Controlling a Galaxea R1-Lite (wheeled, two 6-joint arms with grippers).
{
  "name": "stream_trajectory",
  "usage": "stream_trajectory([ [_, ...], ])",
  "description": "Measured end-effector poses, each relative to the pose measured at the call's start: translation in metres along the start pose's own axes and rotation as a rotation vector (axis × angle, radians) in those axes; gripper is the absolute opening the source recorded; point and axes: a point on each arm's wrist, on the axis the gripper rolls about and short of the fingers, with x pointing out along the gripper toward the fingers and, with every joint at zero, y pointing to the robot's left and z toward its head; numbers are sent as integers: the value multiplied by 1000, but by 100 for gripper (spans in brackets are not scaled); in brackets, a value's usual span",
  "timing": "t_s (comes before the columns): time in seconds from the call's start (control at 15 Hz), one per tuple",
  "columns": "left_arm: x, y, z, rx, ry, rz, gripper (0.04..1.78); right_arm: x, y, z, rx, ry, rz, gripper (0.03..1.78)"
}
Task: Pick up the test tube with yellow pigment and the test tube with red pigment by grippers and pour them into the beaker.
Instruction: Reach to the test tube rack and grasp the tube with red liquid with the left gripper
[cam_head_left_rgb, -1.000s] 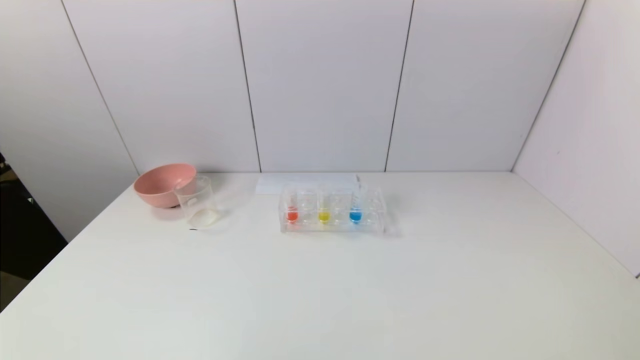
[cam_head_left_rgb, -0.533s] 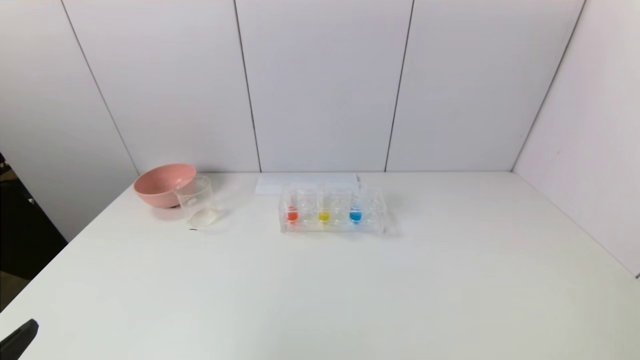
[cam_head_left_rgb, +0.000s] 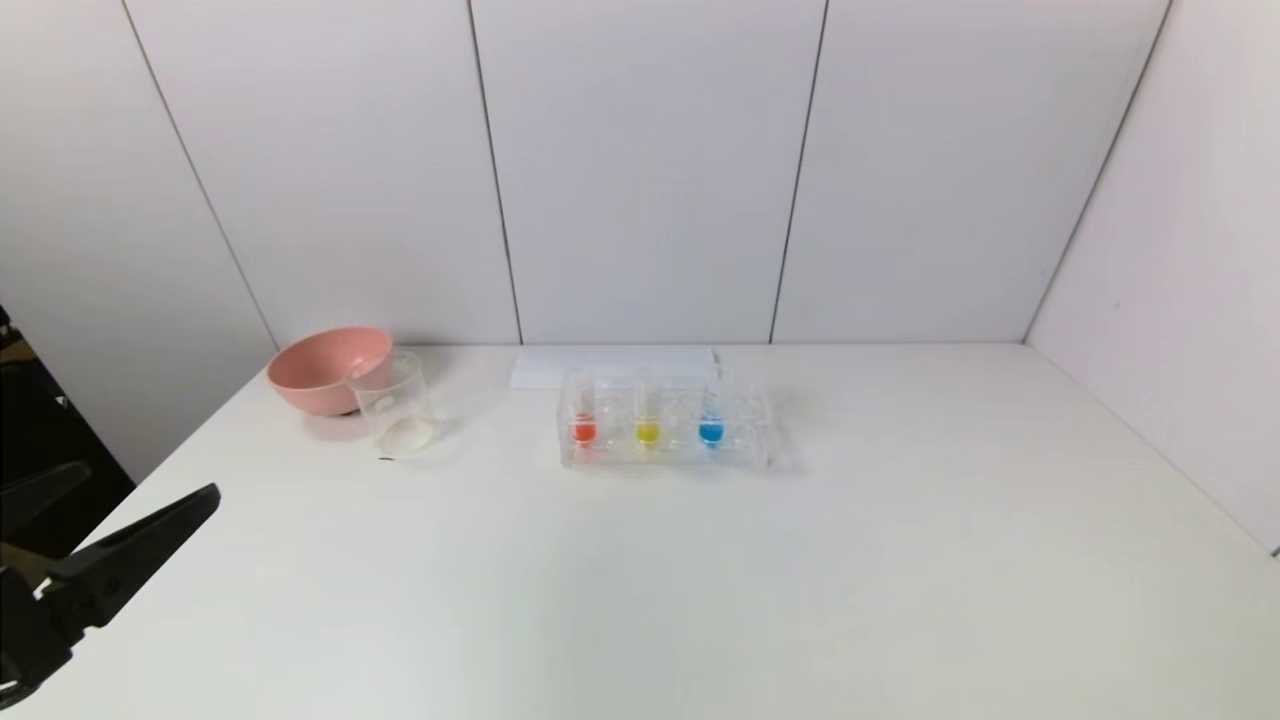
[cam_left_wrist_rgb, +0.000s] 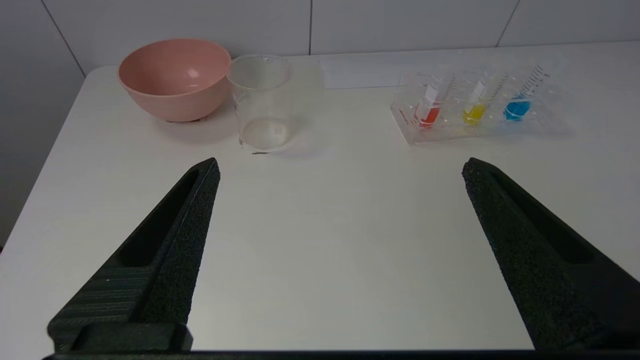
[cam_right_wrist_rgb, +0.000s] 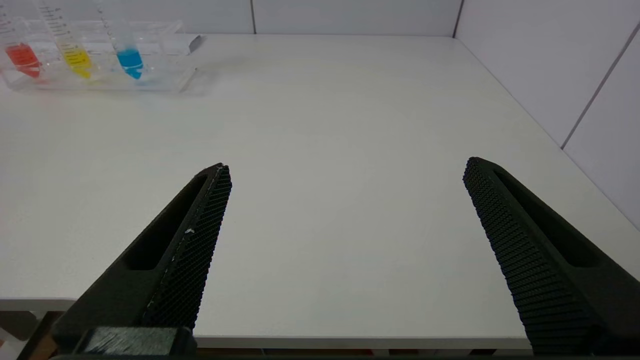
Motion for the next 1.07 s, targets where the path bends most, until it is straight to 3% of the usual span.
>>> stream_trajectory([
  [0.53,87,0,7,6,32,-84,170,0,0,0,0,0,0,170],
  [1.07,151,-11,-13,21,42,-145,170,0,0,0,0,0,0,170],
])
